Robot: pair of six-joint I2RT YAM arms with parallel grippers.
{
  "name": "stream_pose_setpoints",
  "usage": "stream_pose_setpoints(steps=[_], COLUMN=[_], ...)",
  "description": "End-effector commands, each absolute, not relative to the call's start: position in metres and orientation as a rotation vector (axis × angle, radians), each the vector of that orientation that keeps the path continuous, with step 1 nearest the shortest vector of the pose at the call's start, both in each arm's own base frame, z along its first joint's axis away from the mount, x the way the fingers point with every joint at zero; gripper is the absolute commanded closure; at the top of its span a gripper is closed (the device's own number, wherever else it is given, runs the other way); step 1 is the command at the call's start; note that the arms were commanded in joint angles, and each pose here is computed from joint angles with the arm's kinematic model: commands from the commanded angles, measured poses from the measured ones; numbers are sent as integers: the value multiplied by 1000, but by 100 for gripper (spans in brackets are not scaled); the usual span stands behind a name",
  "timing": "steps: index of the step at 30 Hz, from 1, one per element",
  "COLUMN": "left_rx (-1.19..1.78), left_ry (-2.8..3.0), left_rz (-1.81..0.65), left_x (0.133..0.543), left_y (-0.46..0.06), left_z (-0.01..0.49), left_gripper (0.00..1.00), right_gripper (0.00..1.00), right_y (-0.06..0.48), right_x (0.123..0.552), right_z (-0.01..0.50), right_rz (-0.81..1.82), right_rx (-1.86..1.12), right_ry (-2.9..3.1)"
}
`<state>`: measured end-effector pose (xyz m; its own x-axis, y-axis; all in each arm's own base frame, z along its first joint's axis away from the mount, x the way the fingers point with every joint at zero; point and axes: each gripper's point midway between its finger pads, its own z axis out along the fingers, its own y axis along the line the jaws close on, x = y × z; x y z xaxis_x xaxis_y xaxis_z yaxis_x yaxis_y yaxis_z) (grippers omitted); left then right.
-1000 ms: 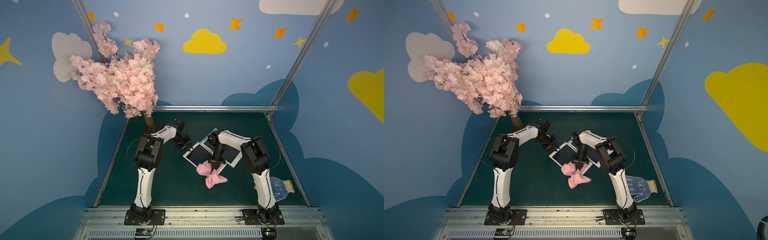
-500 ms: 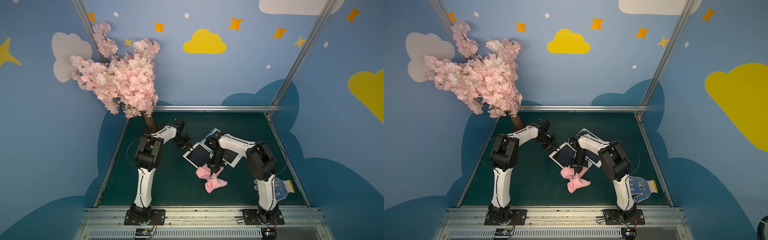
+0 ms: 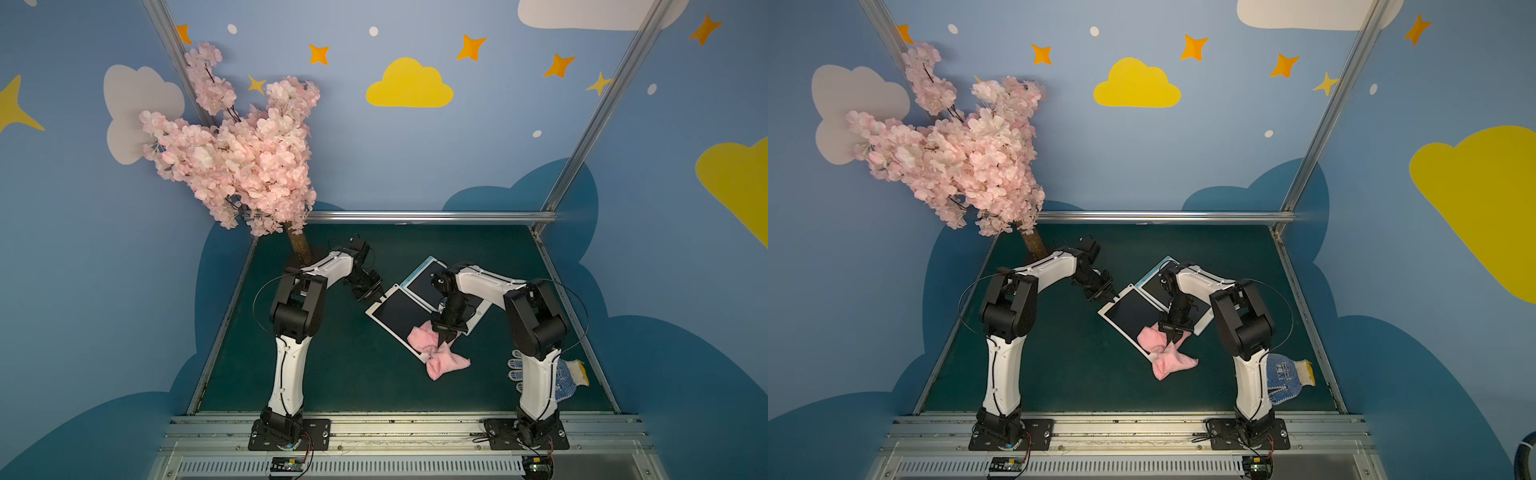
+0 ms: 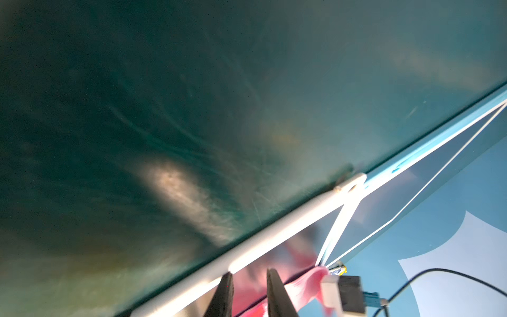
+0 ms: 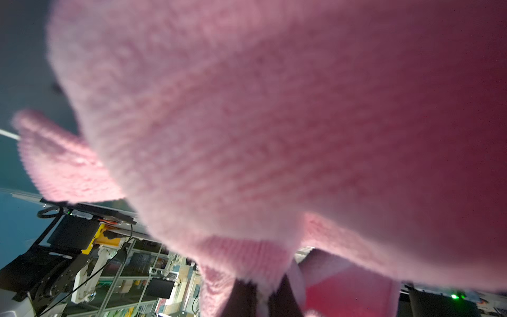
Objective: Wipe the drawing tablet
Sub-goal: Wipe the dirt from the drawing tablet.
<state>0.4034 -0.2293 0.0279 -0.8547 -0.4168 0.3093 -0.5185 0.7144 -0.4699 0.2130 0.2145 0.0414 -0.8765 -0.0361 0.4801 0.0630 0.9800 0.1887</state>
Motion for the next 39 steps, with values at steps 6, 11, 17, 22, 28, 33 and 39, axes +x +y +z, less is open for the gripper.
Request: stream_pose_setpoints(steps=[6, 11, 17, 22, 28, 33, 39], left_rx=[780, 779, 781, 782, 782, 784, 786], left_ry=[-2732, -2731, -2730, -2732, -2730, -2730, -2728], left_rz=[750, 749, 744, 740, 733, 734, 733], left_x=[398, 398, 397, 397, 395, 395, 395], left_y=[-224, -223, -223, -222, -222, -223, -222], left_z=[10, 10, 9, 9, 7, 8, 8], left_gripper=[75, 75, 75, 75, 75, 75, 75], right_gripper=[100, 100, 100, 100, 100, 100, 100], right_y=[203, 218, 226, 221, 223, 223, 219], right_x=[228, 216, 212, 211, 220, 217, 216], right_z=[39, 35, 28, 29, 25, 16, 17], right_rz=[-193, -218, -220, -208, -191, -154, -118], right_rx=[182, 272, 328, 364, 412, 437, 447], right_ry=[-2725, -2730, -2760, -2782, -2806, -2786, -2772])
